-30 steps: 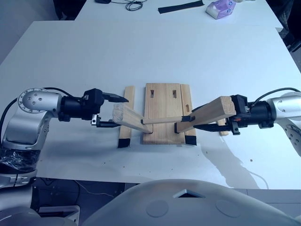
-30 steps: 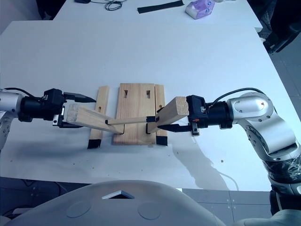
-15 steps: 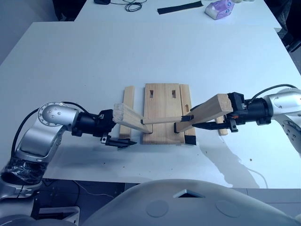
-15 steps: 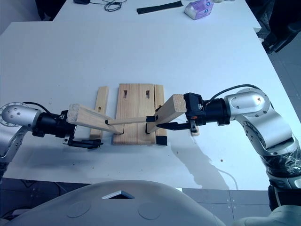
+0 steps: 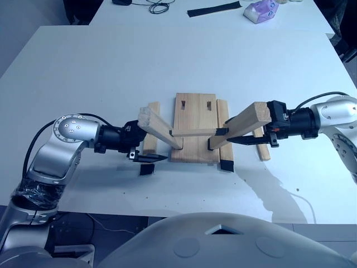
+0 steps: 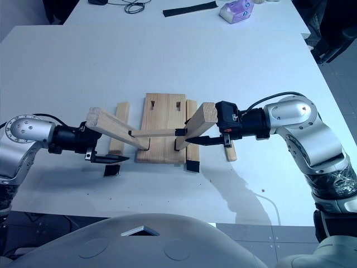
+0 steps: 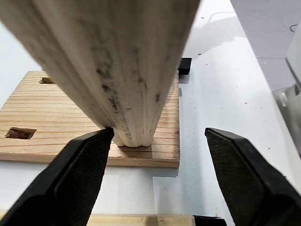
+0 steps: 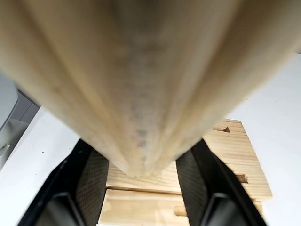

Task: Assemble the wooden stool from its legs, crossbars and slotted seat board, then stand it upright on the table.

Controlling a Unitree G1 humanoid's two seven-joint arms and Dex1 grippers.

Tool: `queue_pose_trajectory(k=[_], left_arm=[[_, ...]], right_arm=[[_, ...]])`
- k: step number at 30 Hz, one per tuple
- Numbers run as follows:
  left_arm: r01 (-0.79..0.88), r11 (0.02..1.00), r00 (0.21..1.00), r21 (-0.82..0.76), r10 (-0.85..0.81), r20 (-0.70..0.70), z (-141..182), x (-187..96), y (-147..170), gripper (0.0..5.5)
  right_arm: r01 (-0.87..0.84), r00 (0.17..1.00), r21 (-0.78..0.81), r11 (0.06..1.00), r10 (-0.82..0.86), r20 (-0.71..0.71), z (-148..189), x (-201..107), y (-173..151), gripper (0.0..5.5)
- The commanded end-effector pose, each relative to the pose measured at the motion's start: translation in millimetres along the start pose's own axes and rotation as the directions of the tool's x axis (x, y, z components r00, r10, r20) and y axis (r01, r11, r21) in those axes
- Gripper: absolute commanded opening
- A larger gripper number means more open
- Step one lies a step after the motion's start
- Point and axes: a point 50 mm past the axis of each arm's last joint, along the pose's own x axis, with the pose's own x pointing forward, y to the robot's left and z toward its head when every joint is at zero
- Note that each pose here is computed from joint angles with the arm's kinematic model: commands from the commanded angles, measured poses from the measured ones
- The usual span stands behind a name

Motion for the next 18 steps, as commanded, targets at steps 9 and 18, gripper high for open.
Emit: queue_pose_trajectory(k=[9,18], left_arm=[[0.057,0.99,0.991,0.13,-0.072,0.117,35,26,3,3.6],[0.055,0.984,0.99,0.167,-0.075,0.117,46,31,10,3.6]], right_arm=[[-0.085,0.988,0.058,0.995,0.091,-0.127,-24,31,1,2.02],[-0.138,0.975,0.131,0.982,0.158,-0.157,-38,39,3,2.02]])
